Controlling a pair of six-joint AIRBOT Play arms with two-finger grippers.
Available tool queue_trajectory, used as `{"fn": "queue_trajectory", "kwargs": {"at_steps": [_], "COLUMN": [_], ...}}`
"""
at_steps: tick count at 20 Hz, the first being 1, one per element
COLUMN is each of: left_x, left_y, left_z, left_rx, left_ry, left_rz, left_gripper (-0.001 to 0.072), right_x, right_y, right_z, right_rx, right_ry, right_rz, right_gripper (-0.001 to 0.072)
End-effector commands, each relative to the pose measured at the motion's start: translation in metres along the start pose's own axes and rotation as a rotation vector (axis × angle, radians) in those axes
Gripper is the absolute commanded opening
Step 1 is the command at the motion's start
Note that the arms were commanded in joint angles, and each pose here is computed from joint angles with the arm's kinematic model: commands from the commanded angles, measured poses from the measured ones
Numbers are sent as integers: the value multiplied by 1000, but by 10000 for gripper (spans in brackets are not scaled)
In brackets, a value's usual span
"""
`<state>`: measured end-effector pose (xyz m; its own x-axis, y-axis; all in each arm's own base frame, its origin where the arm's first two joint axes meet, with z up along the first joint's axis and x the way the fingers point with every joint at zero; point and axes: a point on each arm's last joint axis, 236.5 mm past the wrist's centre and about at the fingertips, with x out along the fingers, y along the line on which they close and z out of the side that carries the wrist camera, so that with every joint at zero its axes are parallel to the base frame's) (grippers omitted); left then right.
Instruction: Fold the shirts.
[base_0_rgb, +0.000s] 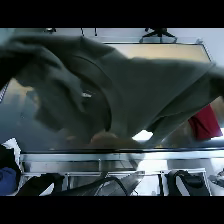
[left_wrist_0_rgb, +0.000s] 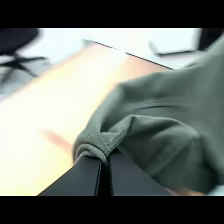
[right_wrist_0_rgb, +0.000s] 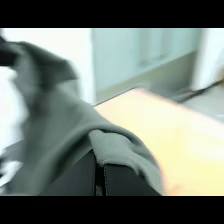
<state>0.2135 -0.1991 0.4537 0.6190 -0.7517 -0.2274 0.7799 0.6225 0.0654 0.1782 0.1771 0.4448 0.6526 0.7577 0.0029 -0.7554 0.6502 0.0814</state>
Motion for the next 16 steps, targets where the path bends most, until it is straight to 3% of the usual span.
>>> {"fn": "queue_trajectory", "kwargs": {"at_steps": [1,3,6,9,12,13,14,15,16], "left_x": [30,95,187,241,257,258,256,254,250], "left_y": [57,96,134,169,206,216,227,238,248], "left_z": [-6,-52,-159,-270,-377,-403,-424,-439,-450], "left_rx": [20,-43,-248,-511,-712,-760,-802,-833,-872], "left_ry": [67,212,449,611,744,767,781,783,780], "left_rz": [146,117,-51,-179,-193,-185,-171,-153,-129], "left_gripper": [20,20,20,20,21,22,66,474,689], "right_x": [17,54,109,165,204,213,221,226,227], "right_y": [-51,-90,-159,-219,-256,-265,-272,-277,-282], "right_z": [-12,-53,-139,-260,-390,-421,-439,-444,-442], "right_rx": [62,214,412,642,839,901,943,966,974], "right_ry": [58,169,345,536,669,675,650,623,600], "right_rz": [-107,-54,-43,-38,-79,-97,-96,-86,-79], "right_gripper": [25,25,25,26,33,106,316,399,398]}}
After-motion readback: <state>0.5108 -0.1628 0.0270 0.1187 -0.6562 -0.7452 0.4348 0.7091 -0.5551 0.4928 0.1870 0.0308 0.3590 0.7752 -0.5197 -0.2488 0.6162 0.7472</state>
